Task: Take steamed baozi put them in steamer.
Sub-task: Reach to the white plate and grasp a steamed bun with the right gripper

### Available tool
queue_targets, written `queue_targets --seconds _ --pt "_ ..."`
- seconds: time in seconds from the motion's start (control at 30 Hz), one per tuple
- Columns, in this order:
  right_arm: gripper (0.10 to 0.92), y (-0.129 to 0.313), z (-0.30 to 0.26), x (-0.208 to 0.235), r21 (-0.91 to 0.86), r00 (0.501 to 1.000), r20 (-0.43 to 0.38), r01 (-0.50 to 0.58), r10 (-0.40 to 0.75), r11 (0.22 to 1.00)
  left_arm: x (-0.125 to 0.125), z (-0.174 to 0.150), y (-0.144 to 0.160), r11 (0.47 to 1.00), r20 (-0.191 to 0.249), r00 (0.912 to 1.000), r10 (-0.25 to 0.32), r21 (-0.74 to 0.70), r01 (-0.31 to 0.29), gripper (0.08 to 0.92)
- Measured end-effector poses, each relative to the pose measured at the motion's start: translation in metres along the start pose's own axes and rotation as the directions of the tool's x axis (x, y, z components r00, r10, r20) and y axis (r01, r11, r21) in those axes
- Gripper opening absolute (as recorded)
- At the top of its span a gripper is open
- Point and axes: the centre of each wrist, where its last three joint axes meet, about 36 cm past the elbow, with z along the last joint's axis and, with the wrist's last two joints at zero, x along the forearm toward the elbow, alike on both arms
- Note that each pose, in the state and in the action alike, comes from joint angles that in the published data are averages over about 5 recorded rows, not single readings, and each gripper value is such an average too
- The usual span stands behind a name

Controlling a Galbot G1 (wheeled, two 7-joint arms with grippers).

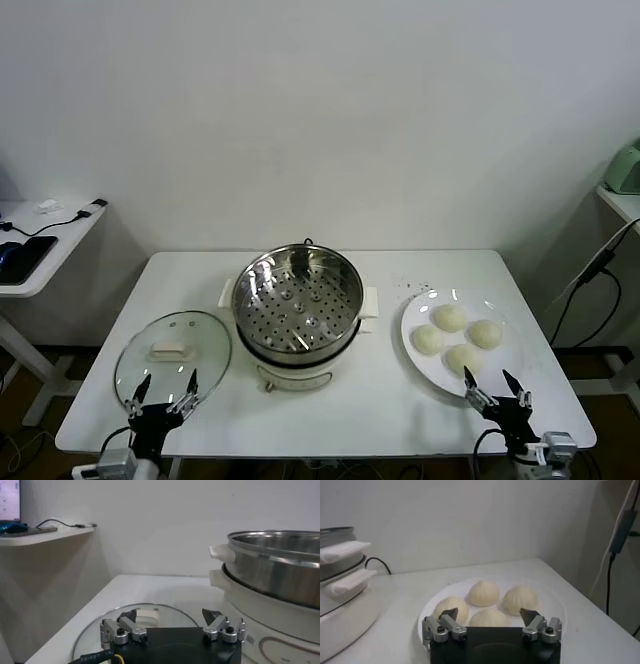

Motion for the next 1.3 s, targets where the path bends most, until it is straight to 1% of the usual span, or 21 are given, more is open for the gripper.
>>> queue_targets --seconds 0.13,0.33,0.43,0.53,0.6,0.7,0.8,0.9,1.0,1.1,1.2,1.3 --pt "0.823 -0.004 -0.018 -0.014 0.038 1.0 0.002 0.013 -0.014 0.999 0.0 -0.002 -0.001 1.0 0.003 1.0 0.007 0.0 -0.007 0.823" --pt "0.823 -0.023 -0.065 -0.061 0.169 0.997 0.02 0.073 -0.077 0.983 -0.003 -0.005 -0.001 1.0 0.013 0.9998 0.018 0.004 -0.018 0.823" --pt "0.823 -0.036 -0.093 -0.09 0.278 0.99 0.01 0.135 -0.143 0.951 -0.004 -0.007 0.0 1.0 0.019 0.9996 0.021 0.005 -0.022 0.823" --pt "0.823 -0.051 -0.123 -0.118 0.402 0.973 -0.03 0.222 -0.23 0.888 -0.006 -0.009 0.001 1.0 0.026 0.9994 0.024 0.007 -0.024 0.823" --pt "0.823 -0.06 -0.144 -0.136 0.482 0.953 -0.075 0.293 -0.294 0.826 -0.007 -0.01 0.002 1.0 0.031 0.9992 0.025 0.008 -0.025 0.823" --pt "0.823 -0.071 -0.178 -0.16 0.585 0.905 -0.163 0.409 -0.392 0.701 -0.008 -0.011 0.002 1.0 0.037 0.9989 0.028 0.01 -0.028 0.823" --pt "0.823 -0.078 -0.208 -0.183 0.654 0.838 -0.279 0.524 -0.469 0.546 -0.009 -0.011 0.0 0.999 0.039 0.9987 0.033 0.012 -0.033 0.823" --pt "0.823 -0.084 -0.233 -0.204 0.683 0.763 -0.407 0.619 -0.501 0.387 -0.011 -0.01 -0.001 0.999 0.04 0.9985 0.037 0.014 -0.038 0.823" --pt "0.823 -0.091 -0.258 -0.224 0.679 0.693 -0.529 0.692 -0.491 0.245 -0.011 -0.01 -0.001 0.999 0.04 0.9984 0.041 0.013 -0.041 0.823" --pt "0.823 -0.091 -0.287 -0.243 0.657 0.633 -0.631 0.744 -0.449 0.125 -0.011 -0.009 0.0 0.999 0.039 0.9983 0.042 0.011 -0.043 0.823" --pt "0.823 -0.084 -0.314 -0.259 0.623 0.583 -0.715 0.782 -0.387 0.028 -0.012 -0.009 0.001 0.999 0.041 0.9983 0.042 0.008 -0.042 0.823" --pt "0.823 -0.074 -0.329 -0.272 0.575 0.536 -0.783 0.817 -0.316 -0.038 -0.014 -0.009 0.002 0.999 0.042 0.9983 0.042 0.007 -0.042 0.823"
